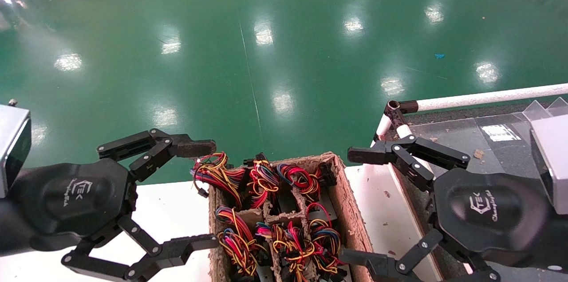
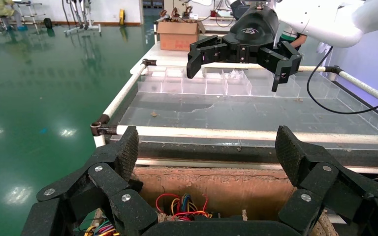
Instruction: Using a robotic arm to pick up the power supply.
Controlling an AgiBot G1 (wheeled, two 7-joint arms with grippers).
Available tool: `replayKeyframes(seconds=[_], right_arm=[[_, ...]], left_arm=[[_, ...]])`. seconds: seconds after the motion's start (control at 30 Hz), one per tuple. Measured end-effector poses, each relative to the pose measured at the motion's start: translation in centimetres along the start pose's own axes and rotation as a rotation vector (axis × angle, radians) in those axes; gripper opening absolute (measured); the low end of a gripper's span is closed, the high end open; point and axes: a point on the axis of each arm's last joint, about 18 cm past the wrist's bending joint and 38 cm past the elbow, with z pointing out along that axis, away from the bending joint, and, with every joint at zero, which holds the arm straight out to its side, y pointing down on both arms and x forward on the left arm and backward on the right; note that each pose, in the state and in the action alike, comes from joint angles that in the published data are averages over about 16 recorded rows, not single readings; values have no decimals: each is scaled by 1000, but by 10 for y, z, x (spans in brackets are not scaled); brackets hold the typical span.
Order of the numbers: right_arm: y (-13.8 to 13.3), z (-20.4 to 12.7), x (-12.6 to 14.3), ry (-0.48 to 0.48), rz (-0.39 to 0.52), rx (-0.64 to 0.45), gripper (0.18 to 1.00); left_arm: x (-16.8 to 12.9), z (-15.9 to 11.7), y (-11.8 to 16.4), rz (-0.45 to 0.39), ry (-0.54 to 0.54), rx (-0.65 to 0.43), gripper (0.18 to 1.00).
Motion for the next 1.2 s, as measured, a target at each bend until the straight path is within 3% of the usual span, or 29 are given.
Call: replayKeyframes(seconds=[0.4, 0.6, 0.8, 1.2], right_arm=[[0, 0, 0, 0, 0, 0, 1001], [0, 0, 0, 0, 0, 0, 1001], [0, 0, 0, 0, 0, 0, 1001], [0, 0, 0, 0, 0, 0, 1001]], left_arm=[[0, 0, 0, 0, 0, 0, 972], [0, 0, 0, 0, 0, 0, 917], [0, 0, 0, 0, 0, 0, 828], [0, 0, 0, 0, 0, 0, 559]])
